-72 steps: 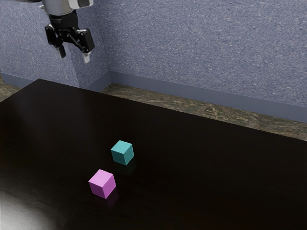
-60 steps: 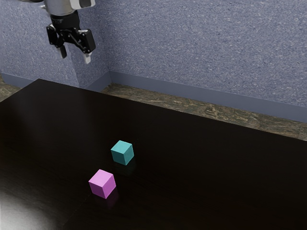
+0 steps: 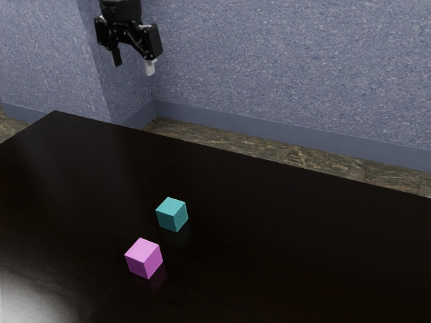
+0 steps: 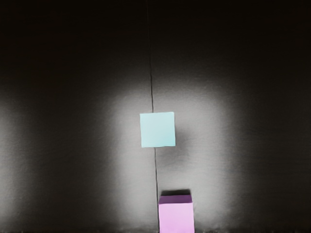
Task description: Pick up the blue block with one arm, and put the blue block on the pink block with one arm
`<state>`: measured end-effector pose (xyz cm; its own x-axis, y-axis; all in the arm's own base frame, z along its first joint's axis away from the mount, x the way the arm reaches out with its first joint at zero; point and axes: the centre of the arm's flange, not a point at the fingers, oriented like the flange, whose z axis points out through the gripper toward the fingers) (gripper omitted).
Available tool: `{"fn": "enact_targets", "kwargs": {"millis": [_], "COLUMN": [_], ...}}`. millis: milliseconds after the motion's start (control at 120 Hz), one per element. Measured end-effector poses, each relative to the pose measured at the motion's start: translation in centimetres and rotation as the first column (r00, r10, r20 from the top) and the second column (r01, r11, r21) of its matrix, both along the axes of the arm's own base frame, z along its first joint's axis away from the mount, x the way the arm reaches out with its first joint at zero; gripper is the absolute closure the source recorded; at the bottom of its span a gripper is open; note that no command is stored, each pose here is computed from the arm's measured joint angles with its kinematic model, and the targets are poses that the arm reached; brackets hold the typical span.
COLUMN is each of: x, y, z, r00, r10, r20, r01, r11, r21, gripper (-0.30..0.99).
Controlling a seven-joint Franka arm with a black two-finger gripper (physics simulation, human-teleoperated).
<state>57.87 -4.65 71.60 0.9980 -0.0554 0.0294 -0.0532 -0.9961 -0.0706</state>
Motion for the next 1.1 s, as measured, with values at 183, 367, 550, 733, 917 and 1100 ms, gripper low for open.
{"fn": "enact_targets", "kwargs": {"millis": [183, 367, 550, 733, 917, 1100], "x": [0.4, 2.1, 1.3, 2.8, 3.8, 3.3], "y": [0.5, -1.3, -1.6, -0.2, 2.3, 2.8], "z": [-1.0, -11.6, -23.4, -30.9, -34.0, -36.3], "r00": [1.000, 0.989, 0.983, 0.990, 0.994, 0.996], "r10": [0.002, -0.039, -0.058, -0.034, 0.008, 0.009], "r20": [-0.022, -0.144, -0.172, -0.139, -0.105, -0.085], "r01": [-0.003, 0.037, 0.051, 0.025, -0.016, -0.016], "r11": [1.000, 0.999, 0.998, 0.998, 0.997, 0.996], "r21": [-0.011, -0.019, -0.045, -0.066, -0.079, -0.085], "gripper": [0.00, 0.00, 0.00, 0.00, 0.00, 0.00]}}
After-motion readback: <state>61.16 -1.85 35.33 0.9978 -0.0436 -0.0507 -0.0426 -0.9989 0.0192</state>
